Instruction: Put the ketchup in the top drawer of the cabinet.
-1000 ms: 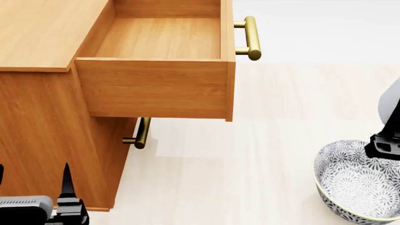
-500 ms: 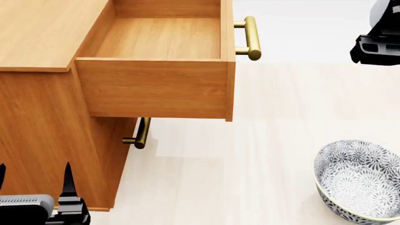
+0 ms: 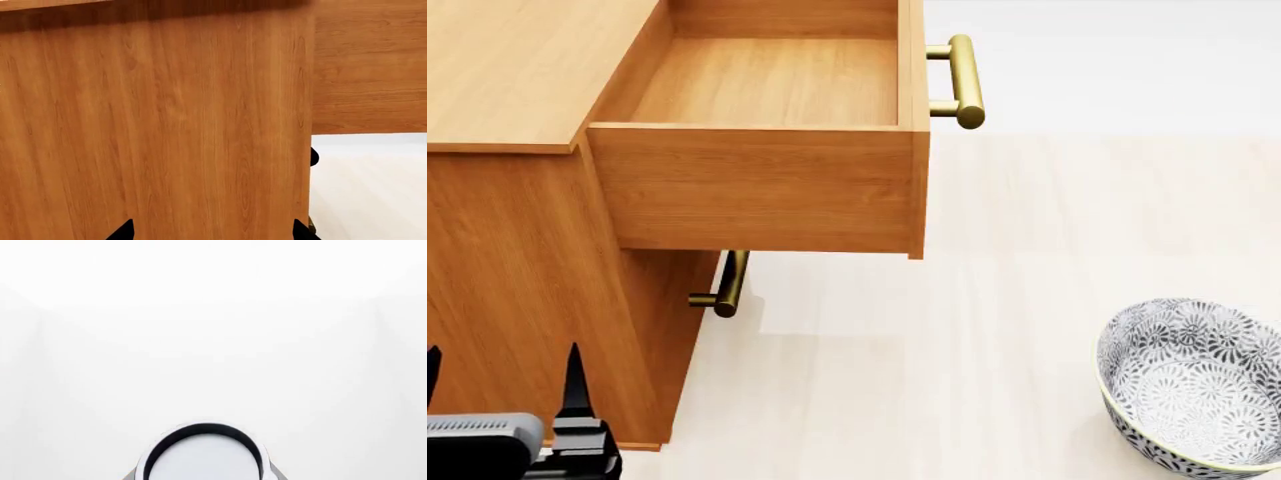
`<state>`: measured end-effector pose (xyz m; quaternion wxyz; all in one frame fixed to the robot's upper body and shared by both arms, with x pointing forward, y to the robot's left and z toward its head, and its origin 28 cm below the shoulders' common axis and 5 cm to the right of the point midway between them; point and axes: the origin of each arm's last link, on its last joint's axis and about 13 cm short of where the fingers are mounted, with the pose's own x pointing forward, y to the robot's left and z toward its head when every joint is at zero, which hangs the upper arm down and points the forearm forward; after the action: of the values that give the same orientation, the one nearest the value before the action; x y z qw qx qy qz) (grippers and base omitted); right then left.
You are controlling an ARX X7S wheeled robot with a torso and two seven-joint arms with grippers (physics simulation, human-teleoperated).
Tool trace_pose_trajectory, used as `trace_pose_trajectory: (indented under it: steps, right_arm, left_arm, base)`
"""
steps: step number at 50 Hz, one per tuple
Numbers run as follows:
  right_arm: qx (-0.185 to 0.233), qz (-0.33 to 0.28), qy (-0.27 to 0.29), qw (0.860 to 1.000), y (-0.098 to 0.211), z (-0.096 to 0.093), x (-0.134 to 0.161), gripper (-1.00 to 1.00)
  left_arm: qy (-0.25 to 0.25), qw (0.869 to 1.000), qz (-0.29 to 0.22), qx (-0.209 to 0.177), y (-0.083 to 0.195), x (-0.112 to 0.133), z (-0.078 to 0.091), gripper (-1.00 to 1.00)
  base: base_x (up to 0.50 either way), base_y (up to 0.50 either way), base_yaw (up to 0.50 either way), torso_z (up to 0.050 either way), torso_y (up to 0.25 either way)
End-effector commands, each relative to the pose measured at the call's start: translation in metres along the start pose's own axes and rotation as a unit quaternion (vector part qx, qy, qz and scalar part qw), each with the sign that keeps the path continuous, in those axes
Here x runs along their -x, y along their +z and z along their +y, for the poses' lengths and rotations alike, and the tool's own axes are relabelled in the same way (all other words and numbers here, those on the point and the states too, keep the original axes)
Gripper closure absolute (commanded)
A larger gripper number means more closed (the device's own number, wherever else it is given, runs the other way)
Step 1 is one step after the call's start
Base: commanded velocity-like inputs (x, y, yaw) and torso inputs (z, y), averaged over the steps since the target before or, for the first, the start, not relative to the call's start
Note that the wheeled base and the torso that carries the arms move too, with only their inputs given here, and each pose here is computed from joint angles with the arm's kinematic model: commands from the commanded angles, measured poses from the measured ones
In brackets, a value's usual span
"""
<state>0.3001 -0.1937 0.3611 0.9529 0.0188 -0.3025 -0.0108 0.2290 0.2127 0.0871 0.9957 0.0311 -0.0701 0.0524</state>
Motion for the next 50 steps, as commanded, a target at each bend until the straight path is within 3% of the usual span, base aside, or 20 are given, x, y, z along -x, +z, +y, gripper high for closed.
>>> trace_pose_trajectory:
  steps: [1,2,34,50]
  right_arm:
    - [0.019,-0.014,0.009,1.0,0.015,0.011,-0.036,1.0]
    - [0.033,-0.014,0.01,0.999,0.014,0.013,-0.042,1.0]
    - [0.045,0.002,0.045,0.998,0.028,0.057,-0.135,1.0]
    - [0.025,0.043,0.067,0.996,0.02,0.085,-0.139,1.0]
  left_arm:
    - [-0.002,1.0,-0.002,0.0,0.001,0.001,0.0,-1.0]
    - [-0.002,1.0,-0.003,0.0,0.001,0.001,0.0,-1.0]
    - [0.002,1.0,-0.003,0.002,0.002,0.003,0.0,-1.0]
    - [0.001,1.0,-0.003,0.004,0.0,0.003,-0.001,-1.0]
  base:
    - [0.0,0.0,0.0,0.0,0.0]
    - [0.0,0.0,0.0,0.0,0.0]
    - [0.0,0.0,0.0,0.0,0.0]
    - [0.0,0.0,0.0,0.0,0.001]
